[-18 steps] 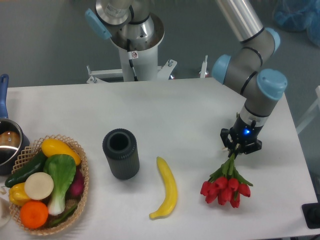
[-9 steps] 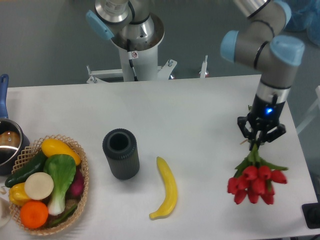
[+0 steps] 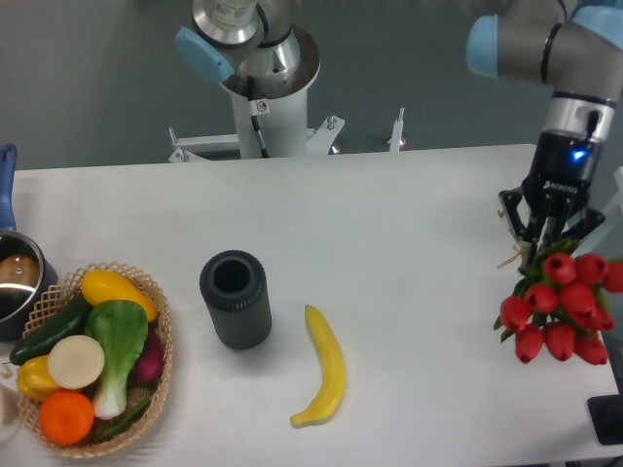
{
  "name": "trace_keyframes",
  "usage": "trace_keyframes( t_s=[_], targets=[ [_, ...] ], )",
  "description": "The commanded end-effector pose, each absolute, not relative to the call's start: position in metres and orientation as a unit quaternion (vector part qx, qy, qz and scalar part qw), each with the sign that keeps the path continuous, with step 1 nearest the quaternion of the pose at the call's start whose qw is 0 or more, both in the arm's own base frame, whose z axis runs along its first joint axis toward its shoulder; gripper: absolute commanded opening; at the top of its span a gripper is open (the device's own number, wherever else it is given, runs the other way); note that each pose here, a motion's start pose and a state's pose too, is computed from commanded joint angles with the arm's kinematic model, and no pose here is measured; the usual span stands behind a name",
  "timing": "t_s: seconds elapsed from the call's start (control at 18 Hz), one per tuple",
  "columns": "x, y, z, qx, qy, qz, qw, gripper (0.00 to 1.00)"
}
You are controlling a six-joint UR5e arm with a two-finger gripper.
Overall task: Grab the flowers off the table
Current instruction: 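Lift the grasped tulips up off the table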
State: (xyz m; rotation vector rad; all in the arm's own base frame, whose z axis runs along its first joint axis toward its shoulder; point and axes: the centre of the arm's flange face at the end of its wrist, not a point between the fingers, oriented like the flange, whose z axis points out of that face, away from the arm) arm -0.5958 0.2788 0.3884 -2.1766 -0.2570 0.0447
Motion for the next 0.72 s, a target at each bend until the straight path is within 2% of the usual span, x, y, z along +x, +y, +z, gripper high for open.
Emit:
trace_keyframes(
  t_s=[0.72],
  targets=[
    [-0.5962, 0.2715, 0.3963, -0.881, -0.108, 0.024, 0.46, 0.18]
  ],
)
